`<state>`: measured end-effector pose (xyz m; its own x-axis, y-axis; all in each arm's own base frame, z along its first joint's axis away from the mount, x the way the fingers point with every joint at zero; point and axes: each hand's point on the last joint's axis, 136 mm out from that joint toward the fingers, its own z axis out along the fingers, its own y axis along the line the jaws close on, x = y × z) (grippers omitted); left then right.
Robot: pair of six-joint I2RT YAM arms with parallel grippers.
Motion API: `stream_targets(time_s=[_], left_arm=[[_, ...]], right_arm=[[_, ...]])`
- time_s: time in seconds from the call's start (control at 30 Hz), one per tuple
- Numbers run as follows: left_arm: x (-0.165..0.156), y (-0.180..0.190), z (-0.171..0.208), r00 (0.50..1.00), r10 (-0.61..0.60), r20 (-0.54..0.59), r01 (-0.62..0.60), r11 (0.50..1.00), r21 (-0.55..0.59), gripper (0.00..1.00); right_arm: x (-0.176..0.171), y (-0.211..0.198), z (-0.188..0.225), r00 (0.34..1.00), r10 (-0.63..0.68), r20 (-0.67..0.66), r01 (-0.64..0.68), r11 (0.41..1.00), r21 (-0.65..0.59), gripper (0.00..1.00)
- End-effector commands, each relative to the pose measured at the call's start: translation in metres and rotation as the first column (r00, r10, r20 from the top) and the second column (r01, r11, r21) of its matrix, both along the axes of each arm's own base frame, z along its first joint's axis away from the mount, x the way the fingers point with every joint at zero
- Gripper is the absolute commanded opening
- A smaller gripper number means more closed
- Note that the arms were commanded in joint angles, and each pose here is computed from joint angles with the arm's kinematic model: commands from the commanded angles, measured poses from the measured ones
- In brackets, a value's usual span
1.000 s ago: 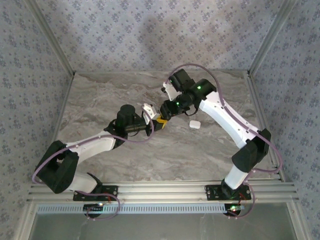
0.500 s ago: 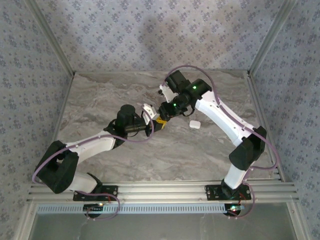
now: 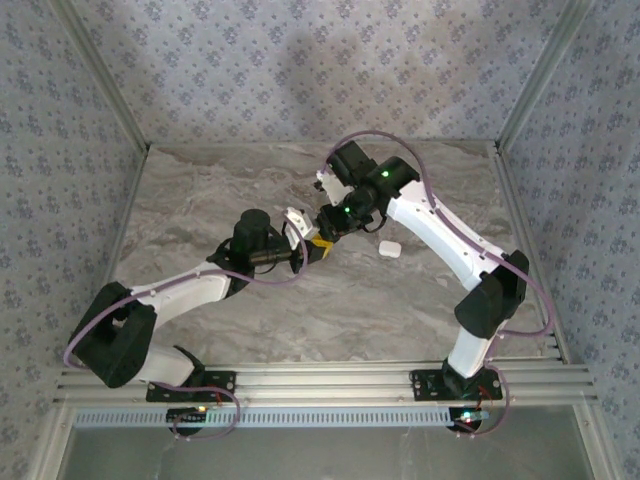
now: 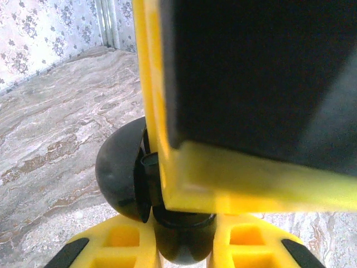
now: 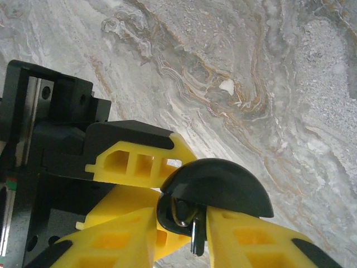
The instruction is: Insert the wireless bluetooth earbuds into the charging case
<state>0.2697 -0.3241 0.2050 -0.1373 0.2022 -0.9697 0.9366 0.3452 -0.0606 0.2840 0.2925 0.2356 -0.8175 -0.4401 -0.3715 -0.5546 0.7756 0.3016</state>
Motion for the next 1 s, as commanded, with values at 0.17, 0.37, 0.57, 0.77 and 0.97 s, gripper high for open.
stream_targets(time_s=[0.17,0.37,0.57,0.77,0.97], left_arm=[[-0.003,-0.003,0.042,0.995,-0.021,0.099,0.029,0.997,-0.076,0.06],[0.000,-0.001,0.039,0.996,0.006,0.092,0.001,0.998,-0.070,0.06],[0.005,0.002,0.036,0.996,0.036,0.085,-0.031,0.998,-0.063,0.06],[0.006,0.003,0.036,0.996,0.033,0.084,-0.028,0.998,-0.057,0.06],[0.005,0.002,0.038,0.996,0.028,0.084,-0.023,0.998,-0.065,0.06]], right_arm=[[-0.004,-0.006,-0.005,1.000,0.002,-0.015,-0.003,0.999,-0.052,0.19],[-0.008,-0.008,-0.002,1.000,-0.002,-0.007,0.001,0.999,-0.036,0.14],[-0.012,-0.010,-0.003,1.000,-0.015,-0.011,0.014,1.000,-0.022,0.12],[-0.017,-0.016,-0.014,0.999,-0.033,-0.043,0.032,0.999,-0.042,0.20],[-0.014,-0.014,-0.015,0.998,-0.040,-0.038,0.039,0.999,-0.036,0.25]])
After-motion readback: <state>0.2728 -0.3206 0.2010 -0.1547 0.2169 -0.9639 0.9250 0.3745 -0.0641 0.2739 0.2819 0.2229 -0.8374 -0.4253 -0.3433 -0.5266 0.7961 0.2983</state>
